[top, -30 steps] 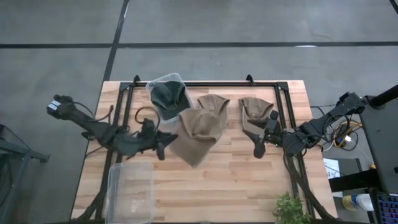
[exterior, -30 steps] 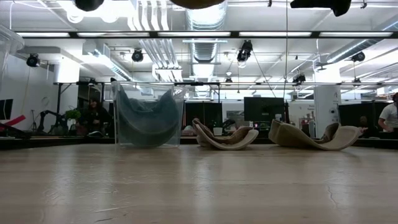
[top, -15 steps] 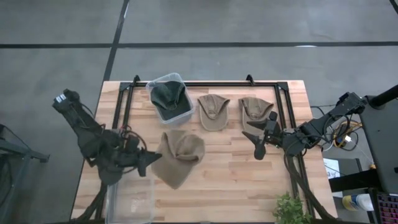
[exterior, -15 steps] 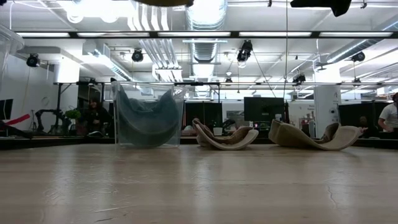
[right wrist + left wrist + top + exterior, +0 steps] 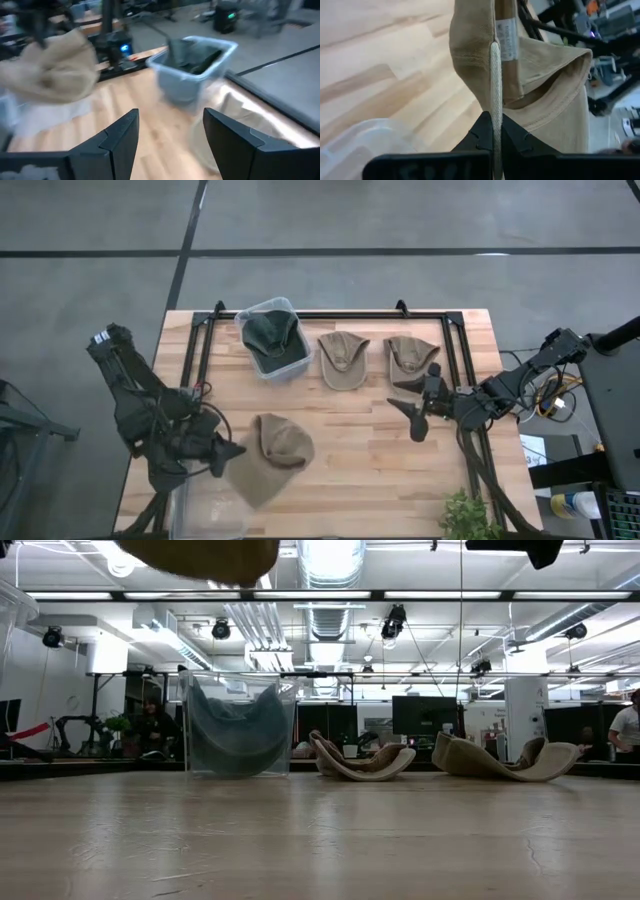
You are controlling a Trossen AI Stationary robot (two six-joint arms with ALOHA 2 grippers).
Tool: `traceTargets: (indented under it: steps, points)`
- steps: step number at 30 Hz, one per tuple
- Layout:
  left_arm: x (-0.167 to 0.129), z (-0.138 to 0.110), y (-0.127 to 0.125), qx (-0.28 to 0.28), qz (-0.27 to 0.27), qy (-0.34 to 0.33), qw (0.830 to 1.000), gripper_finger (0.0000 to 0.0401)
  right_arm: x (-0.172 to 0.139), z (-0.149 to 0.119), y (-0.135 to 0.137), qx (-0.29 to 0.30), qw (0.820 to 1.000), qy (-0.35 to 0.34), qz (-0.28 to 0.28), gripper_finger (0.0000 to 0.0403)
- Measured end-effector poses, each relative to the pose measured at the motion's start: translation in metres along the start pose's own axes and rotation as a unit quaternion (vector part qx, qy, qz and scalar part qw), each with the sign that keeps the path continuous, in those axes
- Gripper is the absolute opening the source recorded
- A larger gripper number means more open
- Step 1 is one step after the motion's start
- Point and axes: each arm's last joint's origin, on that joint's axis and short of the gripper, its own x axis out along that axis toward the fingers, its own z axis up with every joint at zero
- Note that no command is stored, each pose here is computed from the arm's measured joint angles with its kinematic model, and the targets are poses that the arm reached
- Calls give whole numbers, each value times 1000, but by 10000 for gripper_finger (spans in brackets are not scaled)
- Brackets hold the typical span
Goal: Pick & Place hat
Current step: Put the bottom right brown cap into the bottom transparent bin
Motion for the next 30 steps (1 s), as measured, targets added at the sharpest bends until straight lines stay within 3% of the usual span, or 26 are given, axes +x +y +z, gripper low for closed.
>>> traceTargets:
  steps: [5,9,14,23,30]
  points:
    - [-1,4,5,3,15,-26,1000,8,0,-1,5,-12,997,31,74,215]
    - [-4,4,5,-15,26,6,1000,8,-1,-1,10,-34,986,52,154,215]
    - [-6,5,2,-26,26,24,999,8,3,0,22,-61,974,43,212,215]
    - [-11,2,8,-31,64,133,989,8,25,-19,41,-115,969,59,209,215]
    - [-30,22,9,-18,66,127,990,9,34,-29,49,-150,965,66,206,215]
